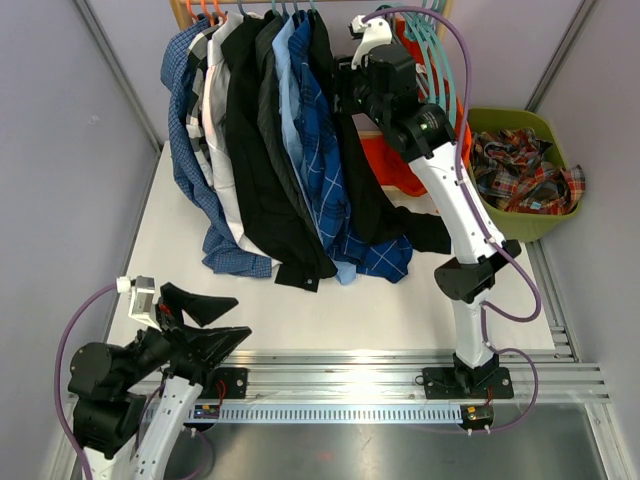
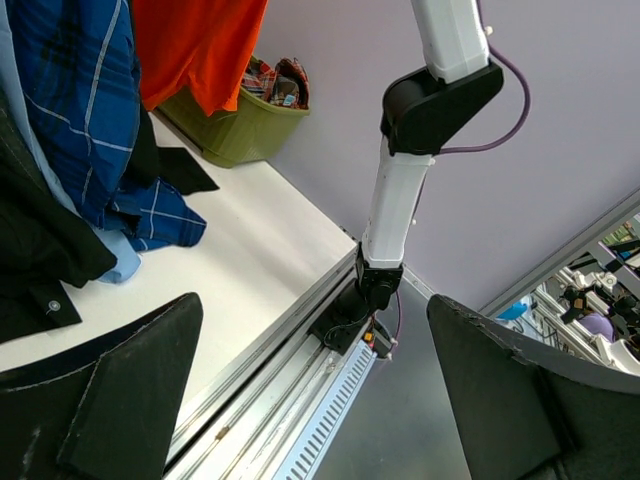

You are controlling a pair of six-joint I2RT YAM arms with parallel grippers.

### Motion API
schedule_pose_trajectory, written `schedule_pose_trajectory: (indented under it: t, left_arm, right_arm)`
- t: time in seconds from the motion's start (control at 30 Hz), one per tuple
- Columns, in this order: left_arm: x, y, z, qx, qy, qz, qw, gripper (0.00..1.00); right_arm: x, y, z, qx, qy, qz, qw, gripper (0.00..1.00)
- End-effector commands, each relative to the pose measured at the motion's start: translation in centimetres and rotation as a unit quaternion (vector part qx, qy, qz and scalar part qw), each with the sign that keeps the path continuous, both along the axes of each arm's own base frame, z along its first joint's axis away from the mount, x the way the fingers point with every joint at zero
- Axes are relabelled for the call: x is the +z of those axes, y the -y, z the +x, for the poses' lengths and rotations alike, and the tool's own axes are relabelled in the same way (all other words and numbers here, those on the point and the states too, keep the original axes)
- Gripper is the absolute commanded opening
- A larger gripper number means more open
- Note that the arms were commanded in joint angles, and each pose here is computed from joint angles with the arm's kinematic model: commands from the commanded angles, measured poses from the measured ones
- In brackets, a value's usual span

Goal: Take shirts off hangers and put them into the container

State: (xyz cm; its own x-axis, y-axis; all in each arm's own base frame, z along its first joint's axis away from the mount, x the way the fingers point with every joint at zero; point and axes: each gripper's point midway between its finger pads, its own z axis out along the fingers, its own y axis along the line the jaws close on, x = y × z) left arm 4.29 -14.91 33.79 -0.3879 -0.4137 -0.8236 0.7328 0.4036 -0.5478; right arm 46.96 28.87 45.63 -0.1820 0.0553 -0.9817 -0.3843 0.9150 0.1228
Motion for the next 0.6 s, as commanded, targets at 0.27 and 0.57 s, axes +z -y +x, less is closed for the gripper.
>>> schedule_pose_trajectory:
  t: [0.27, 0.57]
  left_arm:
    - [2.2, -1.6, -5.0, 0.008, 0.106, -0.028, 0.994, 0.99]
    - [2.1, -1.8, -5.2, 0.014, 0.101, -0.025, 0.994, 0.99]
  right_arm:
    - [0.3, -1.5, 1.0, 0.023, 0.025, -0.005, 0.999, 0.33]
    - [2.7, 0.5, 1.2, -0.021, 0.065, -0.006, 0.998, 0.0]
